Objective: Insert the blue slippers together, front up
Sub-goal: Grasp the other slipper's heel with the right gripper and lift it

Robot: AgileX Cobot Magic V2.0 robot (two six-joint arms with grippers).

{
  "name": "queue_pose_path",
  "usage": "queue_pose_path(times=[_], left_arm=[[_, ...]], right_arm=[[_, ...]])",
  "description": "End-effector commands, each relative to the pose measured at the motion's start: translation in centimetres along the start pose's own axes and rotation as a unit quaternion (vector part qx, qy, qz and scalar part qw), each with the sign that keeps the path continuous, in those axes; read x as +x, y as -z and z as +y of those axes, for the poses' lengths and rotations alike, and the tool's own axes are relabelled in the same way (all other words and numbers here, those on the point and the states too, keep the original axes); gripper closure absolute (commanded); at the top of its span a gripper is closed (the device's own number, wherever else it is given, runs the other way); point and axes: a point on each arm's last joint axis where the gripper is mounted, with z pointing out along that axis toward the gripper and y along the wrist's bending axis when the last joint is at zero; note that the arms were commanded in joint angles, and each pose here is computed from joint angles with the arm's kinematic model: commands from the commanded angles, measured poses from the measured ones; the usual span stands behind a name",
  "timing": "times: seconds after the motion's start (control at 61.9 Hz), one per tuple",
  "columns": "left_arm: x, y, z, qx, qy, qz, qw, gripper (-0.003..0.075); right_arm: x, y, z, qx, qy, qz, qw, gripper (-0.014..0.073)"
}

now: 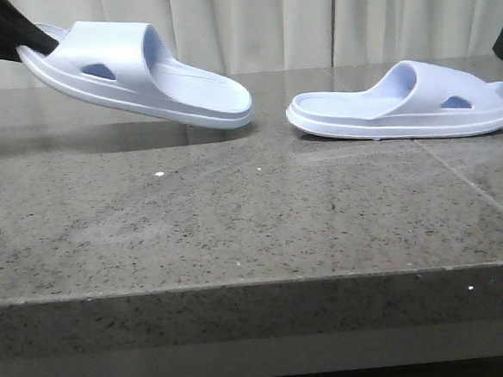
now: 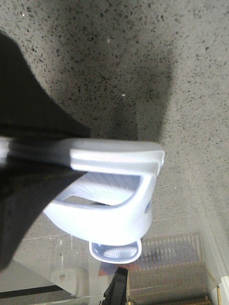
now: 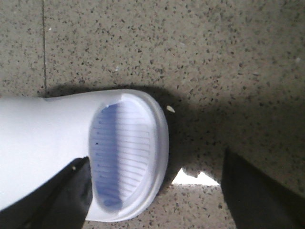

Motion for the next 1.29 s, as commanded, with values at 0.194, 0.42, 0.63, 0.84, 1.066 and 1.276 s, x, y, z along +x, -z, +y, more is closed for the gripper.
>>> queue_pose_path(times=[0.194, 0.42, 0.63, 0.84, 1.066, 1.276], left_arm=[[-0.1, 2.0, -3.5, 0.050, -0.022, -0.007, 0.998, 0.0739], [-0.1, 2.0, -3.5, 0.050, -0.022, -0.007, 0.998, 0.0739], [-0.1, 2.0, -3.5, 0.050, -0.022, -0.007, 0.998, 0.0739], [-0.1, 2.0, -3.5, 0.050, -0.022, -0.007, 0.998, 0.0739], [-0.1, 2.0, -3.5, 0.050, -0.022, -0.007, 0.998, 0.0739], [-0.1, 2.0, -3.5, 0.050, -0.022, -0.007, 0.998, 0.0739]], right_arm=[[-1.1, 0.6, 0.3, -0.019, 0.004, -0.018, 1.000, 0.0139], [-1.1, 0.3, 0.4, -0.036, -0.001, -0.013, 0.999, 0.0164], [-1.0, -1.7, 0.0, -0.075, -0.022, 0.015, 0.997, 0.0164], [-0.9, -2.5, -0.3, -0.076, -0.024, 0.026, 0.997, 0.0164], [0.0, -3.8, -0.3, -0.121, -0.025, 0.088, 0.988, 0.0269], [0.3, -4.7, -0.3, -0.140, -0.030, 0.107, 0.984, 0.0300]])
